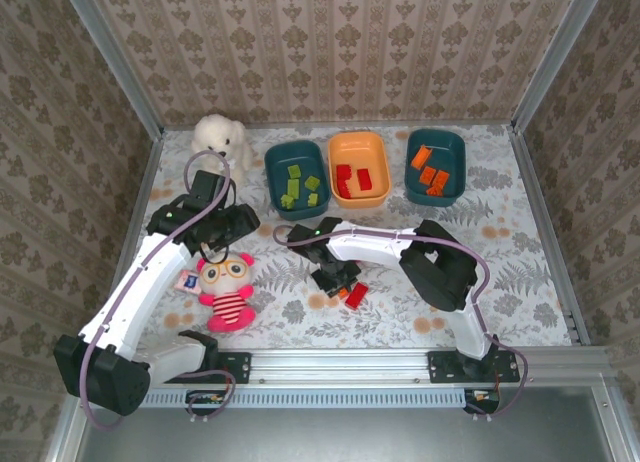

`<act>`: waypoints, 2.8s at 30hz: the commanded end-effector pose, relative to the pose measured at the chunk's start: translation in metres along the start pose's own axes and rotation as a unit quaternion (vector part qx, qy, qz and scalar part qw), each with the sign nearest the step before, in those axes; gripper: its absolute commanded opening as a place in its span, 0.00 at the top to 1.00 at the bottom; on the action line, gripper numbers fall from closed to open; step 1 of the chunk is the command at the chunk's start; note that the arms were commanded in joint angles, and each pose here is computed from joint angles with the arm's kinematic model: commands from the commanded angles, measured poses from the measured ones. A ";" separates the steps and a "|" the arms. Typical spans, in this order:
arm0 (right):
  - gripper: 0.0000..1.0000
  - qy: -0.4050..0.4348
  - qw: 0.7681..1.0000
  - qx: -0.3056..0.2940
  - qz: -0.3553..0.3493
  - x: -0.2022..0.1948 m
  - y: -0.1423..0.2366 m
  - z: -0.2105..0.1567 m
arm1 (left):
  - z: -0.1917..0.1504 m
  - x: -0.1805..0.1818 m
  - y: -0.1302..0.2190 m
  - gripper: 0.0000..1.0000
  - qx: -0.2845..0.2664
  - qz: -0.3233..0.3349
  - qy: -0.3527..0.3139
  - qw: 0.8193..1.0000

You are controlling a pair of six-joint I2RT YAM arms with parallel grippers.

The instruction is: Sort the legos into containers by color

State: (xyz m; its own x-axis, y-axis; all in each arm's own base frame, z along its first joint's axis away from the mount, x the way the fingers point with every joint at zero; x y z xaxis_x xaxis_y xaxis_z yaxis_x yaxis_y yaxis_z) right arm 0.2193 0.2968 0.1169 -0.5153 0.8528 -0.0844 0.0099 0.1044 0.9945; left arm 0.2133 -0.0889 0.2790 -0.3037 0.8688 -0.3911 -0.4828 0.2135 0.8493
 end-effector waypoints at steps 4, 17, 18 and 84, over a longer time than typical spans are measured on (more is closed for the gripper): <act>0.84 -0.026 0.998 -0.061 -0.009 -0.021 0.050 0.007 | 0.004 -0.014 -0.004 0.37 0.010 -0.035 -0.015 0.999; 0.85 -0.354 0.904 -0.240 0.017 -0.271 0.151 0.032 | -0.026 -0.114 -0.055 0.38 0.109 -0.148 -0.157 0.970; 0.85 -0.376 0.894 -0.245 0.023 -0.288 0.147 0.037 | -0.028 -0.123 -0.058 0.38 0.115 -0.154 -0.170 0.967; 0.36 -0.419 0.837 -0.318 0.149 -0.213 0.138 -0.158 | -0.135 -0.197 -0.186 0.23 0.212 -0.011 -0.484 0.849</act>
State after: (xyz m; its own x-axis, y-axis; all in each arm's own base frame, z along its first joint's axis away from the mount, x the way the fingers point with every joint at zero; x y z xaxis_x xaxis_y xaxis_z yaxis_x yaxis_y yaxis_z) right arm 0.2111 0.0488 0.2896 0.1911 0.8900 0.4140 -0.6122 -0.2216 0.7590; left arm 0.2447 -0.3658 0.1506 0.5903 0.7799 -0.2082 -0.0309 0.2795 0.9596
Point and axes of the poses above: each hand's point on the last joint's axis, 136 mm out from that joint toward the fingers, its own y axis back along the fingers, its own x axis along the line the jaws close on, z = x × y, the point moved 10 cm from there along y, back along the fingers, and after that the axes turned 2 degrees about y, right-handed, at the moved point
